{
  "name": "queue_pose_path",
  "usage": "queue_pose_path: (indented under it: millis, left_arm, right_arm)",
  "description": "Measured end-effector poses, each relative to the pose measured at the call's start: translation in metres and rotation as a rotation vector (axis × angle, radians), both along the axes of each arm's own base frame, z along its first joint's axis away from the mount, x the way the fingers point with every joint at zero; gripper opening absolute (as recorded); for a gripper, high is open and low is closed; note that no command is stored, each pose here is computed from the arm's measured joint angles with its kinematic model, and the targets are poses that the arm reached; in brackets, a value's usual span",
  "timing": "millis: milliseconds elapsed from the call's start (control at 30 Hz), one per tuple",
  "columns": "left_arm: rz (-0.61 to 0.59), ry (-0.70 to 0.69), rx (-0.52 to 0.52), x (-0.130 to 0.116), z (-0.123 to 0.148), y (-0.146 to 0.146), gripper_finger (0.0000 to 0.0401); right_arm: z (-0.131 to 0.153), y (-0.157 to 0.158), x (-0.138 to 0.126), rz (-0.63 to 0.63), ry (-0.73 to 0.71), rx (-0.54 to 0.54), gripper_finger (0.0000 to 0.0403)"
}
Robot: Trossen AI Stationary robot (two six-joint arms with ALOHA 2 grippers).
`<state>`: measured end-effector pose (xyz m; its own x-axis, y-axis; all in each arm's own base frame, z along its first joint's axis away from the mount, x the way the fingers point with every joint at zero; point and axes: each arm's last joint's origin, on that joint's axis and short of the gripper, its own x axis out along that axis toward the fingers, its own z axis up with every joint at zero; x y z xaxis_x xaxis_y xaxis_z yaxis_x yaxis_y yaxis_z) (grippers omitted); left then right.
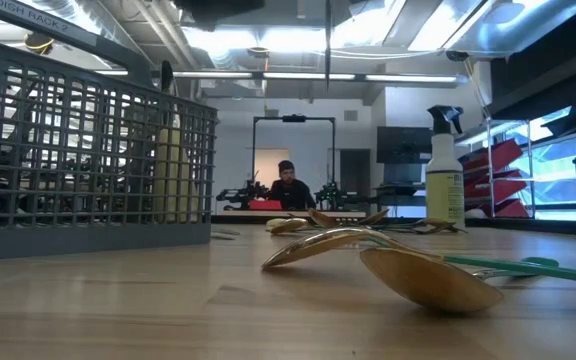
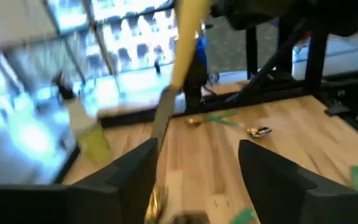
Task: Sort silverware
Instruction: Put the table knife into the silverware tray
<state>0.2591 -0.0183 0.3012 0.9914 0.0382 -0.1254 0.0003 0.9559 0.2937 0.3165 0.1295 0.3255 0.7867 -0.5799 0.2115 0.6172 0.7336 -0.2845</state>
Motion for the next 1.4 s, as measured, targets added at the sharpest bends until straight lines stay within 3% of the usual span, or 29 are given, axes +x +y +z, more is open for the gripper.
queue_pose_path:
  millis: [100,167,267,433,600,933,1167,1400]
  left_arm:
    - [-0.014,-0.07,0.134,0.013,-0.003,-0.011,0.0233]
    - [0.054,-0.129,0.179,0.02,-0.003,-0.015,0.024]
    - [0.182,-0.226,0.161,0.028,-0.001,-0.018,0.0246]
    - [0.178,-0.271,0.178,0.041,-0.012,-0.029,0.0247]
    - [0.283,-0.306,0.19,0.047,-0.017,-0.029,0.0248]
    - [0.212,-0.347,0.156,0.068,-0.018,-0.036,0.0247]
    - [0.322,-0.336,0.207,0.082,-0.014,-0.034,0.0247]
    - [0.337,-0.368,0.193,0.082,-0.009,-0.034,0.0247]
  right_arm:
    - [0.0,-0.002,0.001,-0.005,-0.003,0.002,0.0042]
    - [0.0,-0.002,0.001,-0.006,-0.004,0.005,0.0042]
    - [0.0,-0.002,0.001,-0.009,-0.005,0.007,0.0042]
    - [0.001,-0.002,0.001,-0.008,-0.01,0.01,0.0042]
    - [0.001,-0.002,0.001,-0.005,-0.021,0.025,0.0042]
    - [0.001,-0.006,0.002,-0.011,-0.025,0.027,0.0042]
    - [0.001,-0.006,0.002,-0.002,-0.026,0.024,0.0042]
    - [0.0,-0.005,0.003,0.003,-0.022,0.019,0.0042]
